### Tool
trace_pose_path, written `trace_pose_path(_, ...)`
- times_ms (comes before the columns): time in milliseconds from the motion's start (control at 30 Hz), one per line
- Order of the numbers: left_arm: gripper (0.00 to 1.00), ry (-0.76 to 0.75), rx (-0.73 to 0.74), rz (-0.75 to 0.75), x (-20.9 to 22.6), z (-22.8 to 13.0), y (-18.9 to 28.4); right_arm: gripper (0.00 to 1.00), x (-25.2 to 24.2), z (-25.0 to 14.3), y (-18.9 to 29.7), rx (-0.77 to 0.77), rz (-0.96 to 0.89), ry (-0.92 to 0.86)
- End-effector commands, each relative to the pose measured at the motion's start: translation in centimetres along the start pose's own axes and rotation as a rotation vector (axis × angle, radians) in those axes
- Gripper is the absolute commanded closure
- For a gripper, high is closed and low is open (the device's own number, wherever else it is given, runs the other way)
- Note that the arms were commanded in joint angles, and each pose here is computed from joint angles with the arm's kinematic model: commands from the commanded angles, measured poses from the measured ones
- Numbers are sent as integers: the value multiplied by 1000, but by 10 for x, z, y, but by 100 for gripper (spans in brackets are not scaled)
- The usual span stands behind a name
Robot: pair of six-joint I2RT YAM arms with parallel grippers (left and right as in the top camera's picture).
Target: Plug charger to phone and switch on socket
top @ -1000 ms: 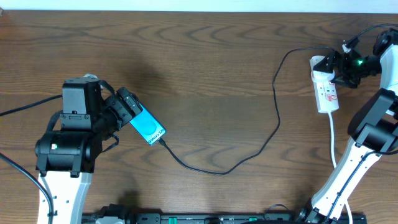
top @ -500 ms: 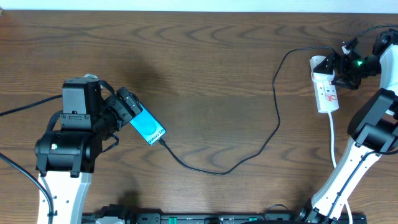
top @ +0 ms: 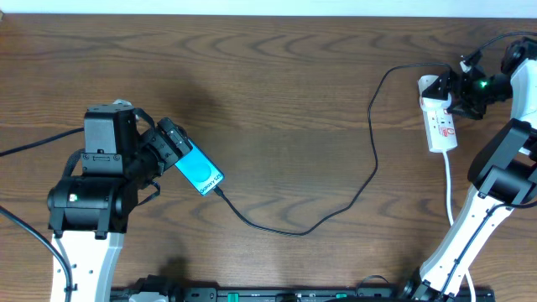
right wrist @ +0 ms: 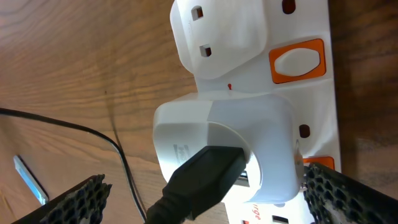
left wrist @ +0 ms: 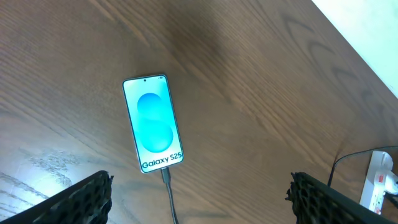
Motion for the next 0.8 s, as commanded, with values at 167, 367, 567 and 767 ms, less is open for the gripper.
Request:
trace_pose_path(167, 9, -16, -32, 0, -1, 6, 8, 1, 11, -4, -15, 41, 21, 7)
trace_pose_path(367, 9, -16, -32, 0, -1, 6, 8, 1, 12, -6, -15, 50, 21, 2)
trace_pose_path(567, 9, -16, -31, 0, -1, 6, 8, 1, 13, -8, -15, 59, 35, -11)
trace_pose_path(767, 9, -16, -31, 0, -1, 6, 8, 1, 14, -9, -15, 64, 42, -25)
Point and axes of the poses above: each gripper's point midway between its finger pads, its own y axis back along the fingers, its own x axis along the line the jaws close on, z = x × y, the point moved 6 cm from there along y, back along the fingers, and after that the axes turned 15 degrees about -y, right-handed, at the moved point
